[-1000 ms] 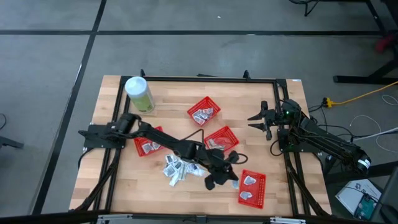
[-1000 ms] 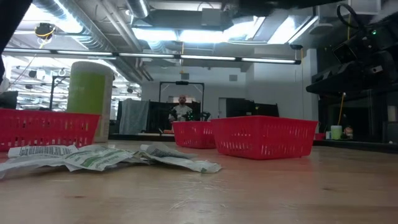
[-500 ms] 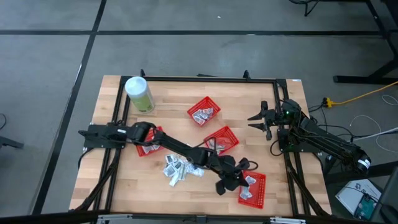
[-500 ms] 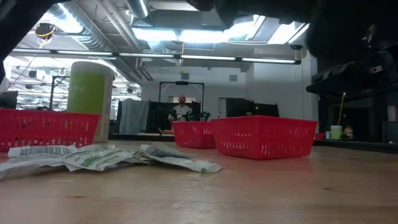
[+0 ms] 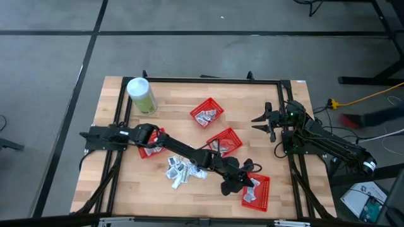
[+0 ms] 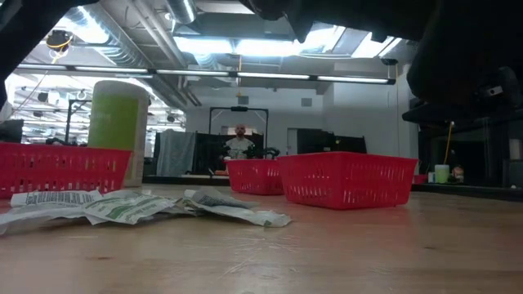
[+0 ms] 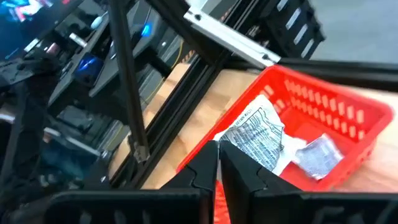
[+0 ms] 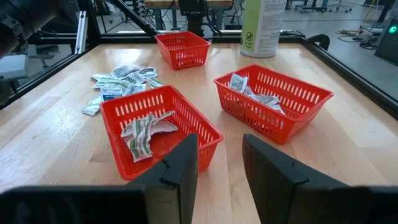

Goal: Pick & Place First Aid Supplies
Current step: Put the blue alcohol pad into the red container, then adjust the red container

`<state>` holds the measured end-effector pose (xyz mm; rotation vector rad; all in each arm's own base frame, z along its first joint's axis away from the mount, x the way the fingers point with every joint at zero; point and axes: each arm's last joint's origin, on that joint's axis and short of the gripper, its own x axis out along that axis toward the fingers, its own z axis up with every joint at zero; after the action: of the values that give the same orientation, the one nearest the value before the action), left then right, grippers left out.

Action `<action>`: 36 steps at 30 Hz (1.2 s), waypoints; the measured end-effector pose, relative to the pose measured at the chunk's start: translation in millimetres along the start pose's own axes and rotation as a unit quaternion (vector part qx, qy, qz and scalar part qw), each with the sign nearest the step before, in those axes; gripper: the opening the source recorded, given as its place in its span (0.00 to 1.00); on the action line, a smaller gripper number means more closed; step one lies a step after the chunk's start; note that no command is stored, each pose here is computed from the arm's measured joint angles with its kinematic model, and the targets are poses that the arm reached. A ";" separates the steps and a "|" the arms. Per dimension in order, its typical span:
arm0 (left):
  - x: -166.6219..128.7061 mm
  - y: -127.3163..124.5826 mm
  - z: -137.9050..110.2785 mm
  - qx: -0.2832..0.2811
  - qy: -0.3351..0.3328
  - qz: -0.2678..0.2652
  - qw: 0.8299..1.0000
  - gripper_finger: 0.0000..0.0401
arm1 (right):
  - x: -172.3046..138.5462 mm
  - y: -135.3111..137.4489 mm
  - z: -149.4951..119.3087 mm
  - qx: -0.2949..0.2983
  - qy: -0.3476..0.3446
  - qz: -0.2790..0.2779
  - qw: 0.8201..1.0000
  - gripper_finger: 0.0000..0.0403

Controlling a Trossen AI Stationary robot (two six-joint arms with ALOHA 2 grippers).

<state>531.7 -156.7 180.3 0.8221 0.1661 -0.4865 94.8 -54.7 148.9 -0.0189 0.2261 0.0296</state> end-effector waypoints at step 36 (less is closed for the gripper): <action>-2.2 -1.1 -13.0 -0.160 0.071 -0.079 0.981 0.12 | 0.0 0.0 0.1 0.000 0.000 0.000 1.000 0.31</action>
<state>529.8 -146.9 171.5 0.5290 0.4327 -0.5330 94.8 -54.7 149.0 -0.0188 0.2259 0.0296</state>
